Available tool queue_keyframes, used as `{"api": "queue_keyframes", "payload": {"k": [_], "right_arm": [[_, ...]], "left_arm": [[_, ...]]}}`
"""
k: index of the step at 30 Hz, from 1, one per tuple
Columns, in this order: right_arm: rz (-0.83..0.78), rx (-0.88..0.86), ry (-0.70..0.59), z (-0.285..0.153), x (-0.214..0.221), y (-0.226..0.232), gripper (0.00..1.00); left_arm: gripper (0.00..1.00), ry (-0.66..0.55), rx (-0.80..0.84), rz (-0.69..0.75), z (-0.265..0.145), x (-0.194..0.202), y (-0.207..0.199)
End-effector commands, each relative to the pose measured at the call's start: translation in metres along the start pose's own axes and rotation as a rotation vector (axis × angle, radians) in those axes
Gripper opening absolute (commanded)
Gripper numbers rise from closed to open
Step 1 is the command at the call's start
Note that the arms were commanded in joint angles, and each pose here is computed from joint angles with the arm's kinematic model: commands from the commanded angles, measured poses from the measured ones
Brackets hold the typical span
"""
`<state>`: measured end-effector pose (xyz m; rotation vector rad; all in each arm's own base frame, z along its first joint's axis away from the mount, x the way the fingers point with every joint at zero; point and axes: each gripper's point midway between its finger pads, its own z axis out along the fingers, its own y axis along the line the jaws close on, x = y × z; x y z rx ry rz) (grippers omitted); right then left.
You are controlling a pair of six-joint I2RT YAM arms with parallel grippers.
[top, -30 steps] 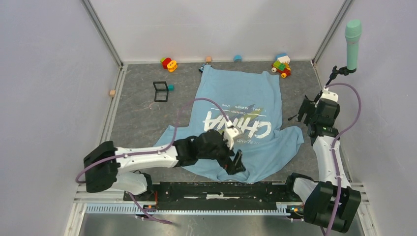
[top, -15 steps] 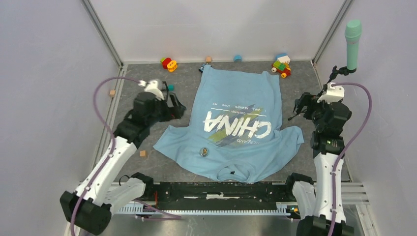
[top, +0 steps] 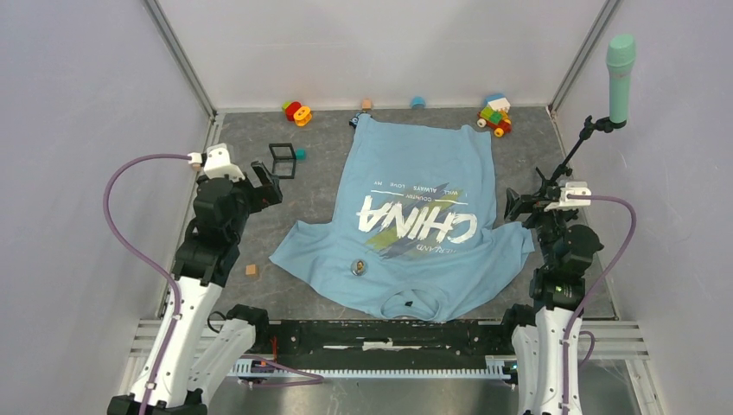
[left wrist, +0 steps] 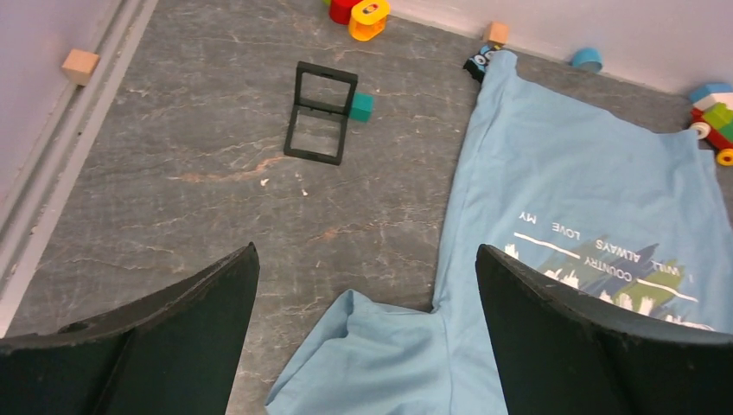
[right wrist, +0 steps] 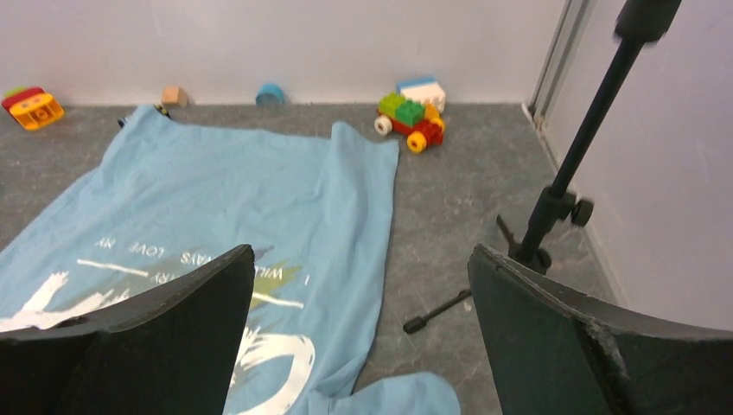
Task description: Pin the brooch onto the clothing
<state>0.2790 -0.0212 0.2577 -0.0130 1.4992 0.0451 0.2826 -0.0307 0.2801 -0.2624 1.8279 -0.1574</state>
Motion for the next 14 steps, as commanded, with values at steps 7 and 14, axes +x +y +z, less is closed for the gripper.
{"api": "queue_keyframes", "payload": {"k": [7, 14], "right_arm": [[-0.018, 0.022, -0.031, -0.001, 0.006, -0.004, 0.98], [0.002, 0.045, -0.008, 0.001, 0.013, -0.008, 0.98]], "left_arm": [[1.0, -0.084, -0.054, 0.035, -0.001, -0.013, 0.013], [1.0, -0.111, -0.112, 0.056, -0.006, -0.016, 0.026]]}}
